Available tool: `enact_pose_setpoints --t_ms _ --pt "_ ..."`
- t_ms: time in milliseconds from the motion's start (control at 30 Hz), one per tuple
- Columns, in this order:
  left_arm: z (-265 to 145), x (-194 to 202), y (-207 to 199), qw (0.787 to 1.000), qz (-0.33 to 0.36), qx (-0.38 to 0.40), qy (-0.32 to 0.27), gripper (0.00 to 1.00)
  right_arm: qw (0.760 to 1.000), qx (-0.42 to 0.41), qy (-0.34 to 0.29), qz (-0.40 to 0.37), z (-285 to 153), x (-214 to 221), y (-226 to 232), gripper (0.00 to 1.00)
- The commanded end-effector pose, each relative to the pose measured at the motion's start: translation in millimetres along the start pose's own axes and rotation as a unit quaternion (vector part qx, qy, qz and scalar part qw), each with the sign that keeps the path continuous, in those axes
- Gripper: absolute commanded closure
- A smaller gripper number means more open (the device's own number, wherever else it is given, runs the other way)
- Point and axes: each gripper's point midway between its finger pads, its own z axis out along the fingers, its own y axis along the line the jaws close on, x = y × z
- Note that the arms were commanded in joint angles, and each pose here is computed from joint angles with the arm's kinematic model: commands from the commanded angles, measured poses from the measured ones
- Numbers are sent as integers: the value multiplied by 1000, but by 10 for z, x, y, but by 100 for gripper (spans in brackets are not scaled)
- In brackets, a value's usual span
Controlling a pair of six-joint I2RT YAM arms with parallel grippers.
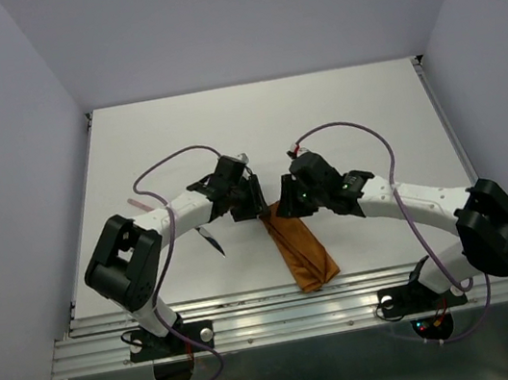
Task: Fold the napkin into a case and place the utensils inside
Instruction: Fold the smaller rectangle-folded napkin at the center of the board, then pick up the smaller rectangle-folded napkin from the center of the board.
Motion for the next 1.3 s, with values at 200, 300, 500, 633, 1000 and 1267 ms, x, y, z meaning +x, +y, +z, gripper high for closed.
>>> enact_pose_setpoints --t_ms 200,300,500,633,1000,1267 --pt "-257 -264 -129 998 -1 -1 -55 37 999 37 0 18 -123 202 -279 66" --pt "-332 -325 -75 996 -22 -14 -82 50 999 42 -8 21 -178 188 -310 66" --pt "-571 -447 30 982 -87 -19 -165 64 997 64 -29 24 -343 125 -400 63" --pt "-684 -460 -218 980 -66 58 -179 34 997 65 -25 26 -376 168 -427 63" --pt "-278 -145 -365 993 25 80 -78 12 997 77 -8 30 -293 253 -484 62" --pt "-129 -132 -281 996 32 57 -65 37 996 81 -6 28 -283 272 -506 61"
